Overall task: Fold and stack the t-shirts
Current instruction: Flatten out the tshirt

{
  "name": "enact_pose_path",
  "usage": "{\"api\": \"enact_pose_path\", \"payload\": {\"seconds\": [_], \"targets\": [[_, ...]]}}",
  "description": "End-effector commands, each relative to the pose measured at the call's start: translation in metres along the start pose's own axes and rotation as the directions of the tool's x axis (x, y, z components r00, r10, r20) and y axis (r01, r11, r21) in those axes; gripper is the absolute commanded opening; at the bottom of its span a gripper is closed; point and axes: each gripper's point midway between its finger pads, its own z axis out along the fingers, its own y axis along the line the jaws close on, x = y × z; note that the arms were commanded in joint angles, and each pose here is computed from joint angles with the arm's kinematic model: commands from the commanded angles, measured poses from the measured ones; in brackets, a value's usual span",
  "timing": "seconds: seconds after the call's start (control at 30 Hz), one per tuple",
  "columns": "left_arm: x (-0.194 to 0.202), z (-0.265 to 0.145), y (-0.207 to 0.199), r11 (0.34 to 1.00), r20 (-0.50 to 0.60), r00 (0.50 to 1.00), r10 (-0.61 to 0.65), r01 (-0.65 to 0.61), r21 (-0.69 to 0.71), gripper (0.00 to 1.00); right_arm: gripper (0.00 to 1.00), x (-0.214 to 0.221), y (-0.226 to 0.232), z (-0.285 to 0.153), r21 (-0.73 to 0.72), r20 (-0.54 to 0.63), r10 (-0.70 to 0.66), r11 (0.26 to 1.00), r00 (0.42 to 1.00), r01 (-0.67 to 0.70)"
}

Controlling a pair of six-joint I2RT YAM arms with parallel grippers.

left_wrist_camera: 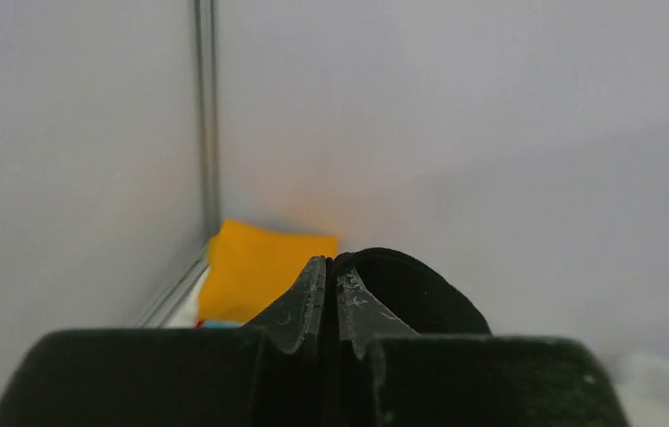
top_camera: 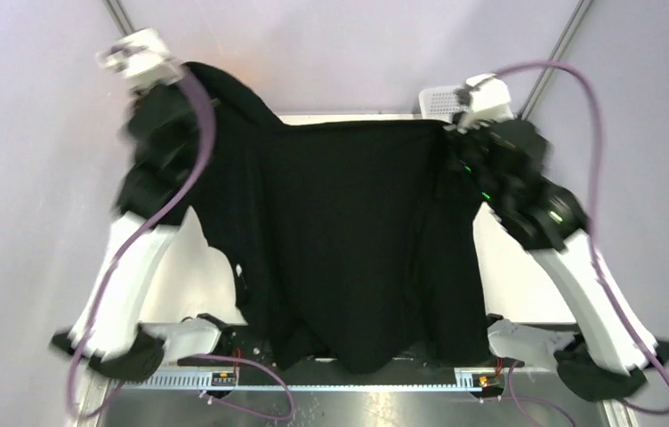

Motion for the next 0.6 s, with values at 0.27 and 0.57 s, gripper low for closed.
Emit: {"api": "enact_pose_path", "payload": {"seconds": [0.27,0.57], "targets": [[0.354,0.198,0.012,0.893,-0.601,0.725,0.336,-0.449,-0.042,0.96,0.47,0.184,0.044,0.269,0.02,-0.42,-0.026,0.999,0.907,0.037],[0.355,0.142,0.002,0.97,-0.646,0.741,0.182,-0.244,-0.006,0.99,0.99,0.198,0.058,0.256,-0.007,-0.444,0.05,0.998,0.895,-0.059]]}}
